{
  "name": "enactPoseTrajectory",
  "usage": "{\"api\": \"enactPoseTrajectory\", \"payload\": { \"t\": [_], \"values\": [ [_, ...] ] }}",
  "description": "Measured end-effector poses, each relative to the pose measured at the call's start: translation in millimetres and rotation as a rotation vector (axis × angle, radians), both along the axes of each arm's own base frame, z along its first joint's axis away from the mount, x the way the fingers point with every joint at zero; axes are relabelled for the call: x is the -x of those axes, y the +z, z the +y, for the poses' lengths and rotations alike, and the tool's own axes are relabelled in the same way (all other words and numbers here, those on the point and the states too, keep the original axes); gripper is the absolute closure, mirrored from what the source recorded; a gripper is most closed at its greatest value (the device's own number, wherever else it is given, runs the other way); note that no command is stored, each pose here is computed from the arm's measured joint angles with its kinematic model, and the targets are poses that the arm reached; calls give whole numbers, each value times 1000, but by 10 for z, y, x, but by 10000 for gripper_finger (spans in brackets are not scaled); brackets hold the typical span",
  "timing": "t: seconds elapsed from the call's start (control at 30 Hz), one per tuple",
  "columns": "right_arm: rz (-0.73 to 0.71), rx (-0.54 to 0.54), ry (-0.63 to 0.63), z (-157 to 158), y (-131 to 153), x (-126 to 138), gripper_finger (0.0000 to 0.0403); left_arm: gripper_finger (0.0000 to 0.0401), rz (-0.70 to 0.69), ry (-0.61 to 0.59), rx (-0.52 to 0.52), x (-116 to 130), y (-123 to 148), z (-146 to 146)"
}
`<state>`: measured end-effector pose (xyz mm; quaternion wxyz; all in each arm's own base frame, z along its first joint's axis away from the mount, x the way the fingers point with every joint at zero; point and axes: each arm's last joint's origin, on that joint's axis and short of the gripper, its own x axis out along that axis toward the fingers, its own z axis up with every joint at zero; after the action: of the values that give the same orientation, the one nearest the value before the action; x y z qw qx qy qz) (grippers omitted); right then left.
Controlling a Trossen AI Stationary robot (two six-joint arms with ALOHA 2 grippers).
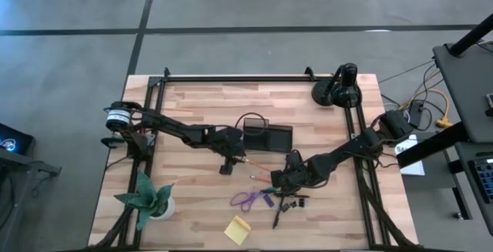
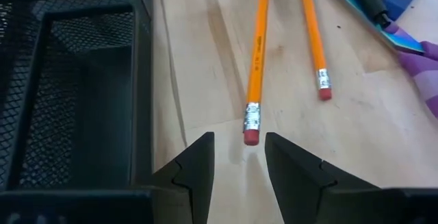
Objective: Pick and place office supplies into organizer
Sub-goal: Put the top yellow pencil into the black desk organizer
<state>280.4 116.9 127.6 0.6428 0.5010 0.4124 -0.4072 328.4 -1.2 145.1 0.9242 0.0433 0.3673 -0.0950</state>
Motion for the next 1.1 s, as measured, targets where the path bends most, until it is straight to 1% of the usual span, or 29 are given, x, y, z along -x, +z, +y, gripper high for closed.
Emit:
{"api": "enactPoseTrajectory", "payload": {
  "t": [0.17,0.4,0.53,0.63,0.9,1.0,1.1],
  "values": [
    [0,0,0,0,-1,-1,394,285,-7,15,16,-7,7,4],
    [0,0,0,0,0,0,394,285,-25,-20,54,-18,23,-11],
    [-1,0,0,0,0,-1,394,285,-21,-12,76,-17,24,-14],
    [-1,0,0,0,0,-1,394,285,-22,-41,103,-16,27,-25],
    [-2,0,0,-1,0,-2,394,285,-34,-38,100,-23,39,-24],
    [-1,1,0,-1,-1,-2,394,295,-34,-38,99,-24,39,-23],
    [-2,1,-1,-1,1,-2,394,316,-34,-36,98,-23,39,-23]
  ]
}}
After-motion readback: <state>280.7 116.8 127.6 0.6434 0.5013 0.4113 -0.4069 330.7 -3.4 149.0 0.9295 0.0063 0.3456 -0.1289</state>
